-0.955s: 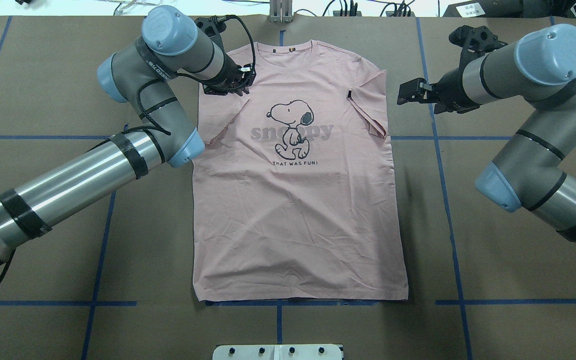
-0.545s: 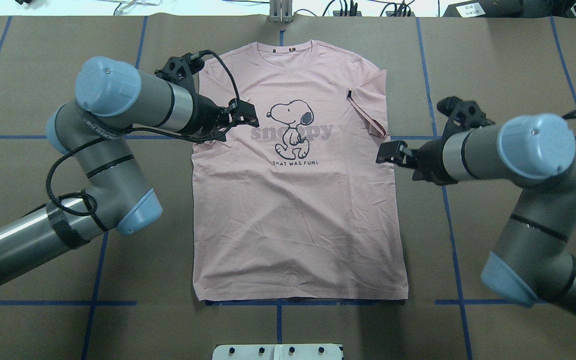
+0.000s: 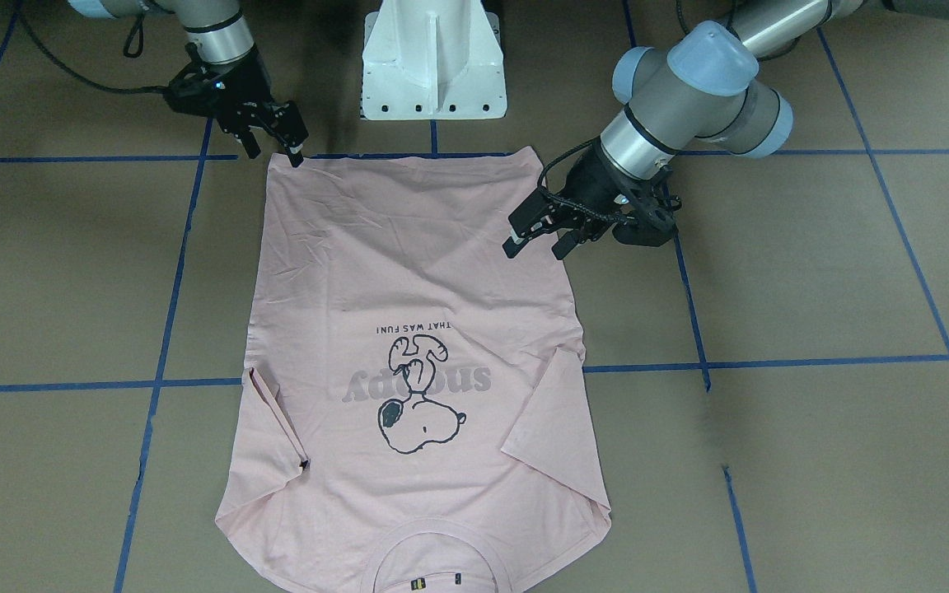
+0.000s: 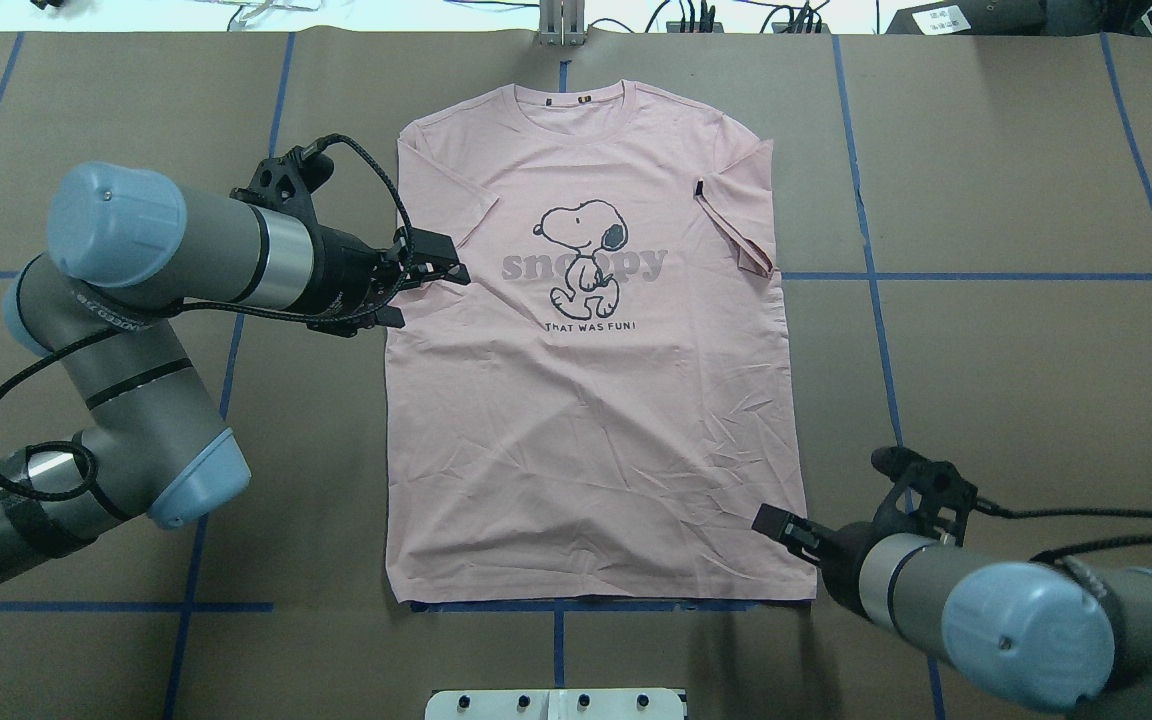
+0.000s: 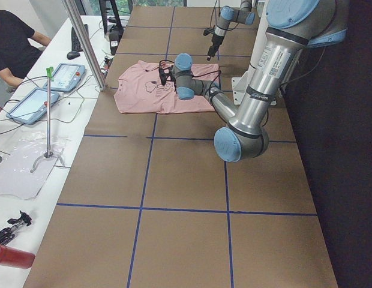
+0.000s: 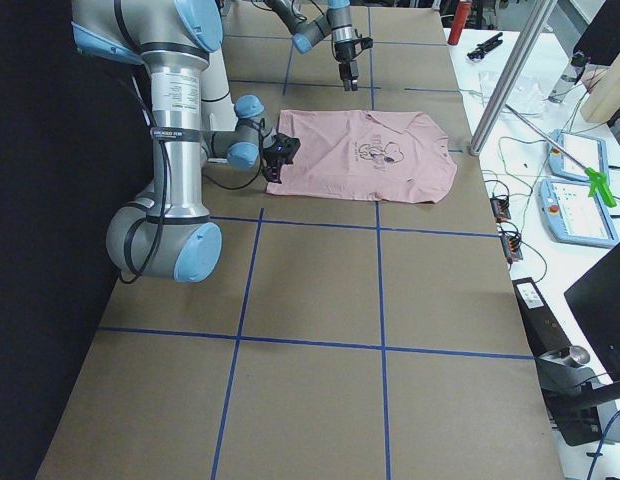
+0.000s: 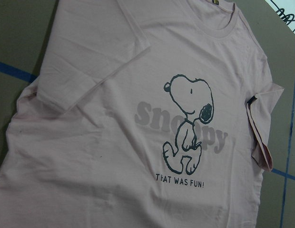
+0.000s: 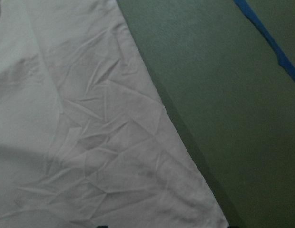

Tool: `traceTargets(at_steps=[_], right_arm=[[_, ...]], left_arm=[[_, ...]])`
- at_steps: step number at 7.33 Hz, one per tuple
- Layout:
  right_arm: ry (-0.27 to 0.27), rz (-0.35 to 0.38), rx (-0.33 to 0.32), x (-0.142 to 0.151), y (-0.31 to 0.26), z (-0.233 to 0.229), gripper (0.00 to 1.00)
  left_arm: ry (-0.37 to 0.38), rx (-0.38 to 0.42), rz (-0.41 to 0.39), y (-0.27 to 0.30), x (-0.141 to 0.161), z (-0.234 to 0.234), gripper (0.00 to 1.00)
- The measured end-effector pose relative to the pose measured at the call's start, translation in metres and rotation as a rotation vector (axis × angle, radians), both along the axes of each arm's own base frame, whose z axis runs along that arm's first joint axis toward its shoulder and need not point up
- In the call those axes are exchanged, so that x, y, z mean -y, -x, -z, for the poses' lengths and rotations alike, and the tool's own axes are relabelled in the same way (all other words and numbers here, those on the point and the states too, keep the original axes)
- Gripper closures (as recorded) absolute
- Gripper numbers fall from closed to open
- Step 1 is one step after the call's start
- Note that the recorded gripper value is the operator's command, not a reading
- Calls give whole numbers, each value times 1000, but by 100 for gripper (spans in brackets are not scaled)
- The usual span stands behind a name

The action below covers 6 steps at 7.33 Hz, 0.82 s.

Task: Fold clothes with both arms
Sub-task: 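Move both grippers to the shirt hem corners nearest the robot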

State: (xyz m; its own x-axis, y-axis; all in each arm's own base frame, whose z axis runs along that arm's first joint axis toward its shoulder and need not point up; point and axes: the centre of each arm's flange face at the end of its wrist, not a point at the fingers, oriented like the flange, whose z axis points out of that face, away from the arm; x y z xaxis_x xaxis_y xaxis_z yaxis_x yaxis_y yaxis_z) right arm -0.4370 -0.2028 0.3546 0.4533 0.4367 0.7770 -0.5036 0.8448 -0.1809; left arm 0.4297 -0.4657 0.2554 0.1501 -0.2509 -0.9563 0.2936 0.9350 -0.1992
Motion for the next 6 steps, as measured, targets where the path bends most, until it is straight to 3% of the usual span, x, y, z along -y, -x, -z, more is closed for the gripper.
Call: traceTargets(at_steps=[2,6], right_arm=[[40,-50,-19,-27,15,-8,23],[59,-61,-57,-33,30,-27,27]], left_arm=[[12,7,7,1,0,-7,0],[18,9,8,1,-1,-9,0]])
